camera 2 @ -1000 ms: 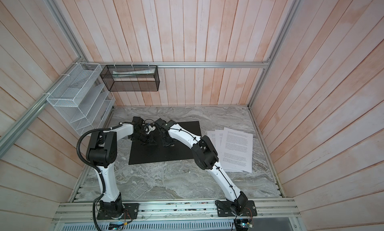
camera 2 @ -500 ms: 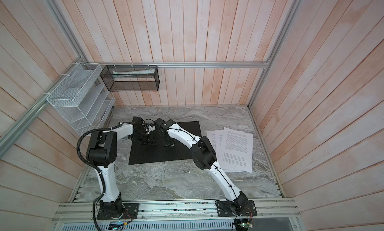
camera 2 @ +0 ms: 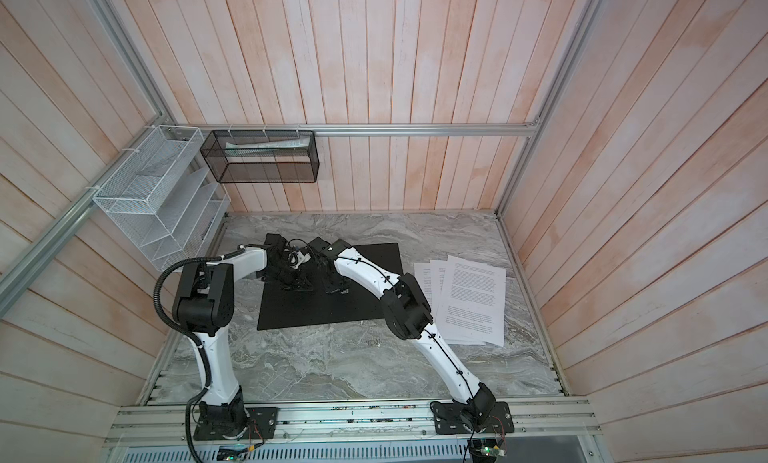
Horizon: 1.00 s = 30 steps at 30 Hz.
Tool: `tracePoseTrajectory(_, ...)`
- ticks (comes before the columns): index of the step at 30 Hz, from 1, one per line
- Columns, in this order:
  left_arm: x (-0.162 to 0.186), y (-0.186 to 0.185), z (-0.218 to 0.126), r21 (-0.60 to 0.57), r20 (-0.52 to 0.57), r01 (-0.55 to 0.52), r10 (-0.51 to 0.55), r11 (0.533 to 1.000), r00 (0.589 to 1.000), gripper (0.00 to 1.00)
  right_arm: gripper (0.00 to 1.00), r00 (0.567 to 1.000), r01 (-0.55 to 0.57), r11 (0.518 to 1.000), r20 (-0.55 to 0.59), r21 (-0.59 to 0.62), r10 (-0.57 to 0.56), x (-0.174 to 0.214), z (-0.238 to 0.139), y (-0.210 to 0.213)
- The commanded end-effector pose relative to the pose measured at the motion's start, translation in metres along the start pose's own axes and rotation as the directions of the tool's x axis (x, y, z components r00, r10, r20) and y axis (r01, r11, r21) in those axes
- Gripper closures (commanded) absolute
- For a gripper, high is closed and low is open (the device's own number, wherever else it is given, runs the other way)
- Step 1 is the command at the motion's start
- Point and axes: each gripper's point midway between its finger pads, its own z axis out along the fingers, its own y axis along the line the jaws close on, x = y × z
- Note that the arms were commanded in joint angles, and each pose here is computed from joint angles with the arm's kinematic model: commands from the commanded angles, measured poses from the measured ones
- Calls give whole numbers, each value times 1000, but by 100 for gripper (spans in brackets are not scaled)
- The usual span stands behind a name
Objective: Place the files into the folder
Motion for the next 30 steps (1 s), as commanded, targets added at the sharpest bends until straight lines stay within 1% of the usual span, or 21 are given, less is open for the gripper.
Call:
tracePoseTrajectory(1, 27, 38, 16, -117, -96, 56, -68, 992, 993, 81, 92, 980, 10, 989, -198, 147, 19, 47, 70, -36)
tracePoseTrajectory(7, 27, 38, 16, -117, -99, 56, -67, 992, 993, 81, 92, 989, 11, 988, -148, 157, 13, 32, 57, -38)
tracePoseTrajectory(18, 27, 39, 16, -118, -101, 60, -72, 991, 992, 81, 91, 999, 6, 995, -52, 99, -1, 4, 31, -26)
tracePoseTrajectory(20, 27, 39, 16, -119, -103, 61, -74, 991, 992, 81, 91, 1000, 6, 997, -14, 80, -5, -5, 13, -23)
tracePoseTrajectory(26, 27, 39, 16, -120, -103, 62, -74, 991, 992, 81, 91, 1000, 8, 997, -10, 74, -7, -5, 5, -21)
tracePoseTrajectory(30, 27, 39, 16, -120, -103, 61, -74, 991, 992, 81, 91, 1000, 27, 998, -14, 64, -26, -1, -1, -12)
